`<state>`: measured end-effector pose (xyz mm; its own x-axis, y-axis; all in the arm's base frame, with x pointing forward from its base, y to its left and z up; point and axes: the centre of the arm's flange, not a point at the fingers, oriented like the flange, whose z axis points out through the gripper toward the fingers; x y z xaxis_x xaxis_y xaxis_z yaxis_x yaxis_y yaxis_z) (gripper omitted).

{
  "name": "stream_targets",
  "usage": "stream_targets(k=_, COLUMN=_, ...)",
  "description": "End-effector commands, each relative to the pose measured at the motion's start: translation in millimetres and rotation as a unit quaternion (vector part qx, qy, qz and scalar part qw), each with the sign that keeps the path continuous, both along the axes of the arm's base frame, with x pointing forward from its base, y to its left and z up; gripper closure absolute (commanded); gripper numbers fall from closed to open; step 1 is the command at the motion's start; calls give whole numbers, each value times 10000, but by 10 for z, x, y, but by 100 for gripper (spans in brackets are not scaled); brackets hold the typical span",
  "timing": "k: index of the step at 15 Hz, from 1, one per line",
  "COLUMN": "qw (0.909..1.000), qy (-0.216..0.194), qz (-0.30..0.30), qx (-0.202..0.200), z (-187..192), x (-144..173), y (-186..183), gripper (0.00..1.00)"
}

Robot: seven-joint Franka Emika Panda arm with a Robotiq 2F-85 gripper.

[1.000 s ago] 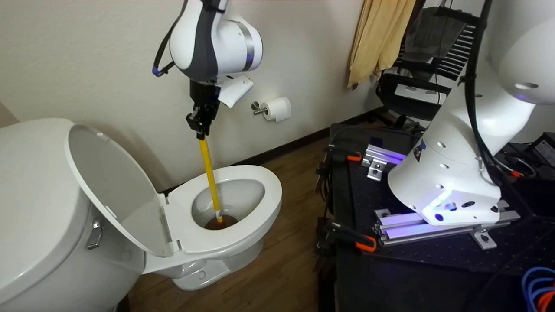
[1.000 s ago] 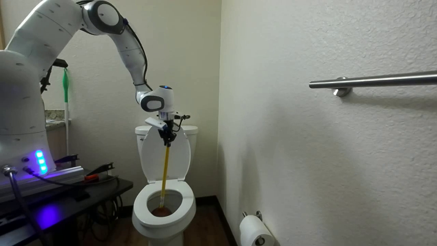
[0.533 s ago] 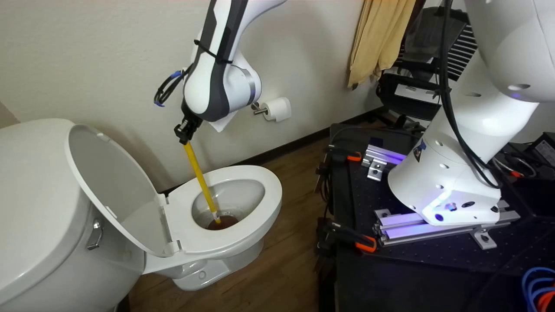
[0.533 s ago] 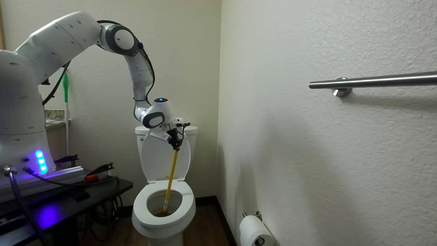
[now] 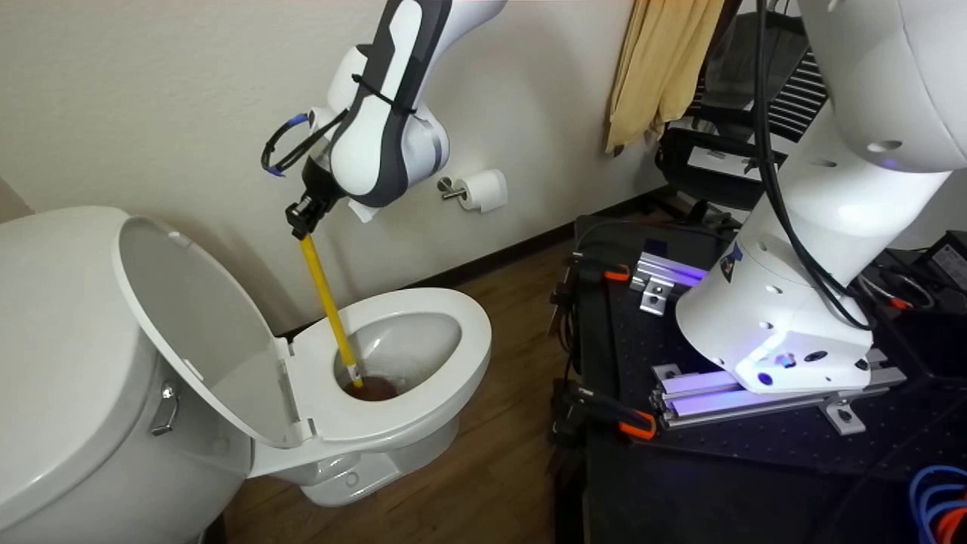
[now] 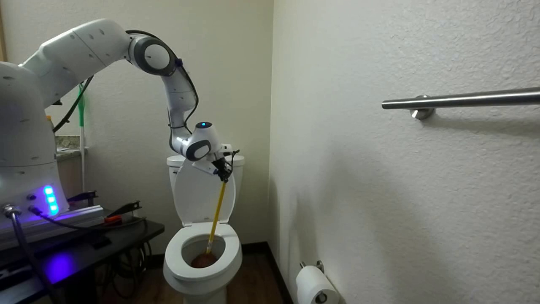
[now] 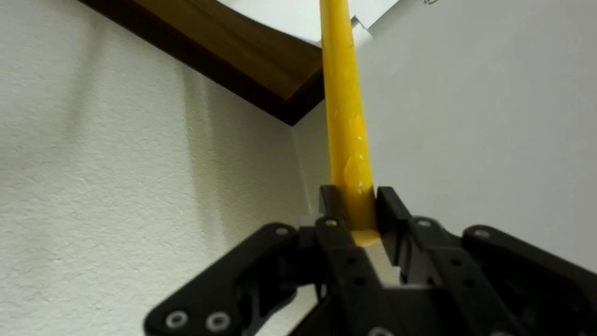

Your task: Move the toilet plunger up and down in the toilet

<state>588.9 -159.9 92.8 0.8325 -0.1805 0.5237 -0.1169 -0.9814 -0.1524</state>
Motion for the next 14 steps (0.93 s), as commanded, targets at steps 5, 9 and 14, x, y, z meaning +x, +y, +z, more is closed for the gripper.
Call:
stream_targets(k=5, qw=9977, qy=-550, qz=228, qx=-320, z=1045, x=-98, y=-31, gripper=94)
stream_targets(k=9, qw=9977, qy=-326, qz=307, qx=-513, z=1089, x=-198, y=45, gripper=94)
stream_targets(k=14, qw=9957, qy=291, qz=109, qx=-876, z=411, x=-234, y=-110, gripper=94)
